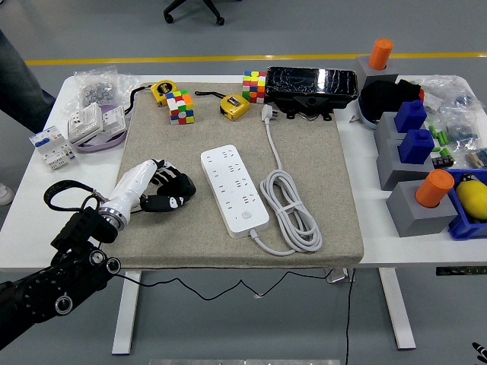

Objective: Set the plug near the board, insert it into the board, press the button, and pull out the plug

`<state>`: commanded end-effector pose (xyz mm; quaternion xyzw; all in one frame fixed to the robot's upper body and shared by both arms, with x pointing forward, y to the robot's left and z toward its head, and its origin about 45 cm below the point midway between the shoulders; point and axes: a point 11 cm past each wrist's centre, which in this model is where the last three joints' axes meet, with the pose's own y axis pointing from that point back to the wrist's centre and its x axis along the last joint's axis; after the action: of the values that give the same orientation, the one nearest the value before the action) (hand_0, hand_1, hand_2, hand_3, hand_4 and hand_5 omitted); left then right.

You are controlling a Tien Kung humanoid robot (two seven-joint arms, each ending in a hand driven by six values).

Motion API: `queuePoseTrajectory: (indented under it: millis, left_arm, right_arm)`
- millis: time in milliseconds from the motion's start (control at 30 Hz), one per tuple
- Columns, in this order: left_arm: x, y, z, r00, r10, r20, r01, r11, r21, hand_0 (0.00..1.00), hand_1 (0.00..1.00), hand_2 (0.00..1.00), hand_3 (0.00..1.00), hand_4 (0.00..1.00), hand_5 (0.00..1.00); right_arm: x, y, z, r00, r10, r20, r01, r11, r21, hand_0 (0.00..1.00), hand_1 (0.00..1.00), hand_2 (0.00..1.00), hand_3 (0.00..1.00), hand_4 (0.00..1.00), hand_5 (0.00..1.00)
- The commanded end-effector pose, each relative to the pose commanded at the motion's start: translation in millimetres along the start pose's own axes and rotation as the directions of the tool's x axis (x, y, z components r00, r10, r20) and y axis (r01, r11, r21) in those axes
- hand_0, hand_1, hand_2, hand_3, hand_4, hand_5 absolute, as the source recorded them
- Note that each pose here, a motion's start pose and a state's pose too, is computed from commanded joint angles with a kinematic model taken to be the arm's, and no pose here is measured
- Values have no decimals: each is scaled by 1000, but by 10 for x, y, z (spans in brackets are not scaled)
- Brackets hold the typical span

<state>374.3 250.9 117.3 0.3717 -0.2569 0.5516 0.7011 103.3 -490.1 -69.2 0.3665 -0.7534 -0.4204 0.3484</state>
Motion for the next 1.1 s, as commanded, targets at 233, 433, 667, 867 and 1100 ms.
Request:
queuePoseTrajectory:
  millis: [233,433,667,867,1100]
  left_arm:
    - [18,5,65,1000,7,-10,-8,1000,-26,336,376,441,525,624,2]
    - [75,15,271,998,34,-60,-42,991,-125,331,373,441,523,620,2]
    - [-10,-12,476,998,7,-67,-19,983,-183,336,372,436,524,618,2]
    - [-102,-44,510,999,-18,-47,9,984,-180,339,373,434,524,613,2]
    - [-133,-60,545,999,-26,-37,19,983,-184,341,372,434,525,609,2]
  right_arm:
    - [13,1,-4,1000,3,-1,-3,1000,1,530,631,623,549,885,412]
    - [10,1,3,1000,2,0,-2,1000,-1,530,630,623,549,885,412]
    - [-1,0,-1,1000,0,-2,0,1000,0,529,631,623,550,885,412]
    - [1,0,-1,1000,0,-4,0,1000,0,531,631,623,549,885,412]
    - [11,0,8,1000,2,-3,-2,1000,-3,530,631,622,548,884,412]
